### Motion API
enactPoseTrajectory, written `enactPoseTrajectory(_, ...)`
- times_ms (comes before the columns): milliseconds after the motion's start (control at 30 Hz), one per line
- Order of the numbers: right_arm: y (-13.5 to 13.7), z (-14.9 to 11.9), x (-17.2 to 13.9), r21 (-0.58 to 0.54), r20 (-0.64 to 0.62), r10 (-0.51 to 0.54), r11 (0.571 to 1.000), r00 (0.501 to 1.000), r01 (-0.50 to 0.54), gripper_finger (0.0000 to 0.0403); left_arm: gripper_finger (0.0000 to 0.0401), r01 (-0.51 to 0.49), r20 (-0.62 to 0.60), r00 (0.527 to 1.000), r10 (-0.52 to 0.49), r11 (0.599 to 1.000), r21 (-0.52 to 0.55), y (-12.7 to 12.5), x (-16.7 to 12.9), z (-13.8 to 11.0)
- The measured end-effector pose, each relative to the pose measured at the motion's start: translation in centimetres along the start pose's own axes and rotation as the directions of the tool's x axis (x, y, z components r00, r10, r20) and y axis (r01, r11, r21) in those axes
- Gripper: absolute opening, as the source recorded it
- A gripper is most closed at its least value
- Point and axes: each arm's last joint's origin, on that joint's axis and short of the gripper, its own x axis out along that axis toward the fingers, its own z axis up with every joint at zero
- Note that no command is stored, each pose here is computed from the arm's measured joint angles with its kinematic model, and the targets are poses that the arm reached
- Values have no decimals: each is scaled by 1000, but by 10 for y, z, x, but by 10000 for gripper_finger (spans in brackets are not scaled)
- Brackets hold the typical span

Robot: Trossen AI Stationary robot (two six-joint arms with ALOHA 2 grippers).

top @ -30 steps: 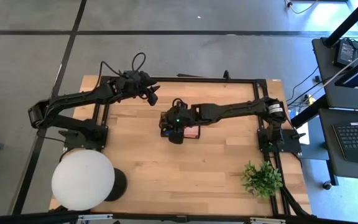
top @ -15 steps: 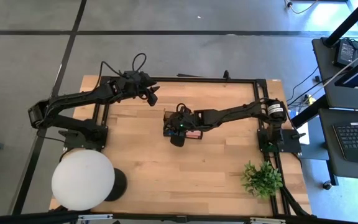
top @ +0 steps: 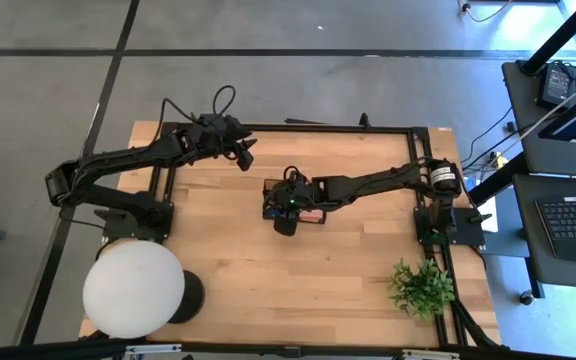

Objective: Pick and place office supplies into organizer
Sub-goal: Put the blue binder clip into the desk organizer, then put the pink binder clip into the desk organizer

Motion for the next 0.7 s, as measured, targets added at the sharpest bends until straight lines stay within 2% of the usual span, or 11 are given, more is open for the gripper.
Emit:
enactPoseTrajectory(533,0,-1,1,4,-6,4,1000,1000,-4,115,125,0,0,1000,0,1000,0,0,0,0)
enactPoseTrajectory(700,0,1,0,10,-4,3,1000,1000,-3,119,125,0,0,1000,0,1000,0,0,0,0)
